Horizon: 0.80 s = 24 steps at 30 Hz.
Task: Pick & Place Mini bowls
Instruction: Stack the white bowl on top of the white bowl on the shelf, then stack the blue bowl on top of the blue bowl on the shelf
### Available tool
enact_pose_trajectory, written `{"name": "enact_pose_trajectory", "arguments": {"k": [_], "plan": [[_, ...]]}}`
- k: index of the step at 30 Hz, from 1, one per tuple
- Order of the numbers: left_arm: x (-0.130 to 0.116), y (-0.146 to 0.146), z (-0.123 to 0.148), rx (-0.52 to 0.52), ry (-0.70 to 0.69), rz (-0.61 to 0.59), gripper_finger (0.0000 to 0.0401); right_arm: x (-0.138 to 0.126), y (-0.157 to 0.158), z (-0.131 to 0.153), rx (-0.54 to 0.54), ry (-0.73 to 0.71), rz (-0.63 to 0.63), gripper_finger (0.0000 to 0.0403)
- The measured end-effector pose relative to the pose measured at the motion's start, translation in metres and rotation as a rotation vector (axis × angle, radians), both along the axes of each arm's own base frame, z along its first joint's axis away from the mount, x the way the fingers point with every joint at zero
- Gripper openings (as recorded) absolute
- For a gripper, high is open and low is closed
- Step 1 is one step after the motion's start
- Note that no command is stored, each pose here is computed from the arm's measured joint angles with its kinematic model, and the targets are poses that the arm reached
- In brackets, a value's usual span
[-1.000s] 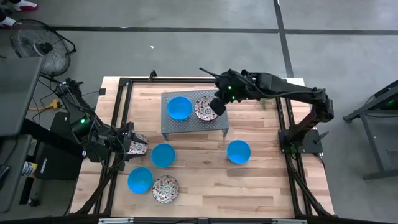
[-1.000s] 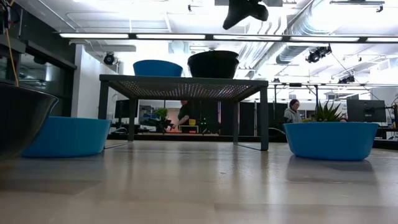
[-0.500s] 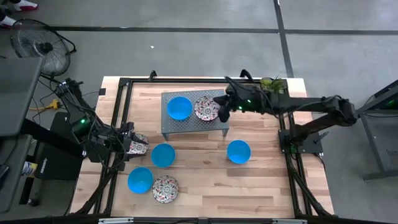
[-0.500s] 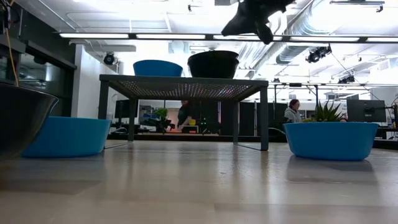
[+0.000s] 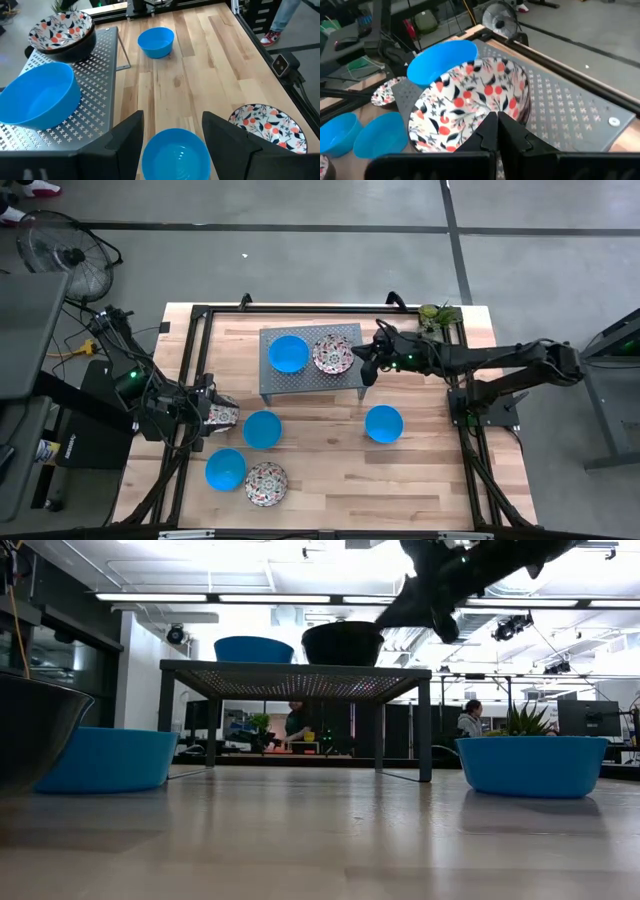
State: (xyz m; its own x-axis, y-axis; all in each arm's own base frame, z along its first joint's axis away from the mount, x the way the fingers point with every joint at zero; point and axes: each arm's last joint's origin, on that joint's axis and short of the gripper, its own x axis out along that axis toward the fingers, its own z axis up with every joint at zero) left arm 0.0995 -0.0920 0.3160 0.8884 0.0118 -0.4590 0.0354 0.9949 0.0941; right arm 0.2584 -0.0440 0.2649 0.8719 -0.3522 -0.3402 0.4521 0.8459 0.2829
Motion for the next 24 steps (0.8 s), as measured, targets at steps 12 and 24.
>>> {"name": "enact_pose_trajectory", "arguments": {"k": [12, 24], "plan": [[0.0, 0.001, 0.0, -0.009, -0.015, 0.032, 0.0197, 0.0, -0.004, 0.0, -0.005, -0.056, 0.018, 0.0], [0.0, 0.001, 0.0, -0.026, -0.016, 0.041, 0.0197, -0.042, 0.005, 0.021, 0.259, -0.117, -0.174, 0.0]]}}
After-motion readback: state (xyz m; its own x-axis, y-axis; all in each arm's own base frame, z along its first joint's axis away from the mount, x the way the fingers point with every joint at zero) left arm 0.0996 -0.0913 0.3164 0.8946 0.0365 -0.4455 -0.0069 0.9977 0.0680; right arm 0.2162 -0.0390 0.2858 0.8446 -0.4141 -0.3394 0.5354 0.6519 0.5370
